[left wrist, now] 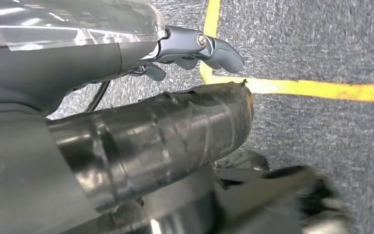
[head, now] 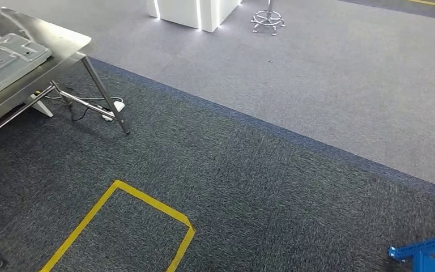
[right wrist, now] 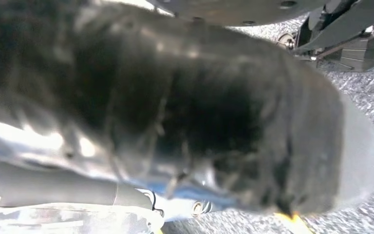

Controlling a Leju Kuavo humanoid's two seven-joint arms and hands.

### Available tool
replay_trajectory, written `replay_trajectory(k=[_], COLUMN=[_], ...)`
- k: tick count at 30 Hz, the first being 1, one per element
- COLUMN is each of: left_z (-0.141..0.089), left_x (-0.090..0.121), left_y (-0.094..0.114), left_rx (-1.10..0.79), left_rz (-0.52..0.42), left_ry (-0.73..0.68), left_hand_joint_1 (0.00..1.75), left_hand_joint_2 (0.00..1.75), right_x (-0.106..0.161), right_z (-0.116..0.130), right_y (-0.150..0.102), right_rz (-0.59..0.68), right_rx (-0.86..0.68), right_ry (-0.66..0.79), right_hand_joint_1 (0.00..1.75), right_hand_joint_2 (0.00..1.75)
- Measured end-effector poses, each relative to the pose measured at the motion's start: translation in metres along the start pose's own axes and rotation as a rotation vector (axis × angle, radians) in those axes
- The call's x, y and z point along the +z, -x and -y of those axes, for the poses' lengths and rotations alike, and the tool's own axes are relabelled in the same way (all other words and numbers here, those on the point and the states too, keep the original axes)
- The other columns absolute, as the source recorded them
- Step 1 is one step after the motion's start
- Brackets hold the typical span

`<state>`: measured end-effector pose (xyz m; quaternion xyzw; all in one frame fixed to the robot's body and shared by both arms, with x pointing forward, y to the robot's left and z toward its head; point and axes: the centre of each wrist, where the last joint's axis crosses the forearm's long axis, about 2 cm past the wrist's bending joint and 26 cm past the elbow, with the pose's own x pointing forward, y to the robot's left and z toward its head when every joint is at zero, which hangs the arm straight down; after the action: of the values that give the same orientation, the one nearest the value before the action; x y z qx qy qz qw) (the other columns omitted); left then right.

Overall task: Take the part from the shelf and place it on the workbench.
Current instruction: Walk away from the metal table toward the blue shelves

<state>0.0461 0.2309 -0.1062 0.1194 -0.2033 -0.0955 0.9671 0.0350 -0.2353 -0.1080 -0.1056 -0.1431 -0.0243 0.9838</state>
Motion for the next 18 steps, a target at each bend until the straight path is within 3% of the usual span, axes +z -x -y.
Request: replay_trajectory(k=[18], left_z=[-0.0004], left_x=[0.0002], left_y=[0.0012], left_rx=[0.004], left_rz=[-0.007], left_ry=[-0.003], left_hand_joint_1=[0.00], left_hand_joint_2=[0.00], right_x=[0.0014], right_z=[-0.0033], right_y=[0.0012], right_rz=[-0.009], right_rx=[0.000], right_ry=[-0.004], right_hand_joint_1=[0.00], right_hand_joint_2=[0.00])
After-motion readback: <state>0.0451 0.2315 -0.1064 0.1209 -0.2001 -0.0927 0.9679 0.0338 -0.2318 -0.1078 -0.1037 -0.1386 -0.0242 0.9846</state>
